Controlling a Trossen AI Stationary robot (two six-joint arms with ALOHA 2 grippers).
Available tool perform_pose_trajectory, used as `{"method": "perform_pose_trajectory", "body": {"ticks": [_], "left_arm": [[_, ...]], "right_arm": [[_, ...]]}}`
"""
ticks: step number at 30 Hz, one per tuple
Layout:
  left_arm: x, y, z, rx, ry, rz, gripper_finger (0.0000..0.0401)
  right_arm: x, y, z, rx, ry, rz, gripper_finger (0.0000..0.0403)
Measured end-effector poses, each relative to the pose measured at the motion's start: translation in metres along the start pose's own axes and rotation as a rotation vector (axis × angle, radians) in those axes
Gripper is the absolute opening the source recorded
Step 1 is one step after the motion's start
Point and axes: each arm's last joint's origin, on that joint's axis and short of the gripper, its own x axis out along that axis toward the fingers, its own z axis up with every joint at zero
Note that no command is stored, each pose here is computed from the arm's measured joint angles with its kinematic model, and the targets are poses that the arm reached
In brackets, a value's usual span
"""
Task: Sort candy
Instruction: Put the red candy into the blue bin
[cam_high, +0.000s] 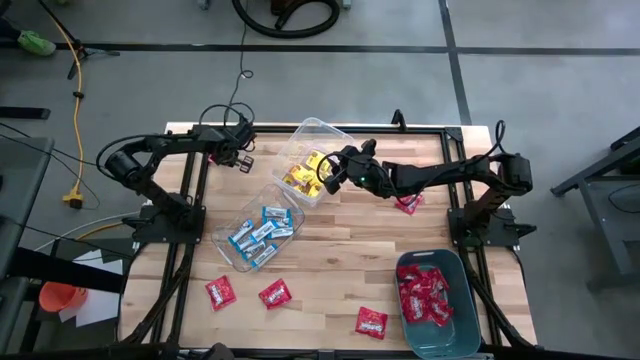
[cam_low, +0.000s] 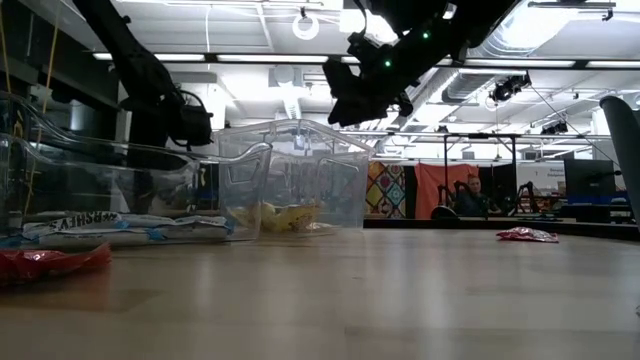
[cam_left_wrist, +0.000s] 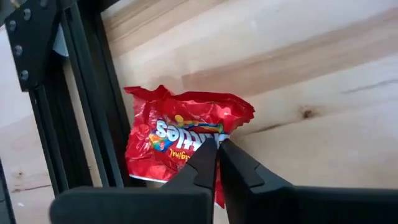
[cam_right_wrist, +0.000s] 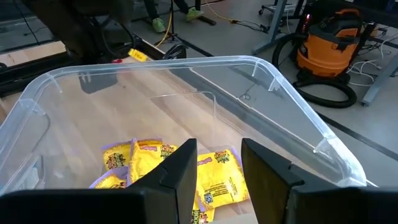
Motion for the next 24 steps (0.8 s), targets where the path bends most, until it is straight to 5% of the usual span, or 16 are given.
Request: {"method": "perform_pose_trajectory", "body": {"ticks": [5,13,24], "left_arm": [[-0.025,0.006,0.001,0.02,-0.084,-0.039,0.0001],[-0.119,0.025,-0.006,-0.023,-0.425,-0.221,0.0],[-0.221,0.015,-0.07,0.261,-0.842,-0.933,0.0]], "right_arm": [[-0.008,-0.001,0.008,0.009,-0.025,0.011,0.0121],[-0.043,0.011,0.024,-0.07,-0.085,0.092,0.0121],[-0.126,0.028,0.035,-0.263,-0.129,0.286,0.0121]]}}
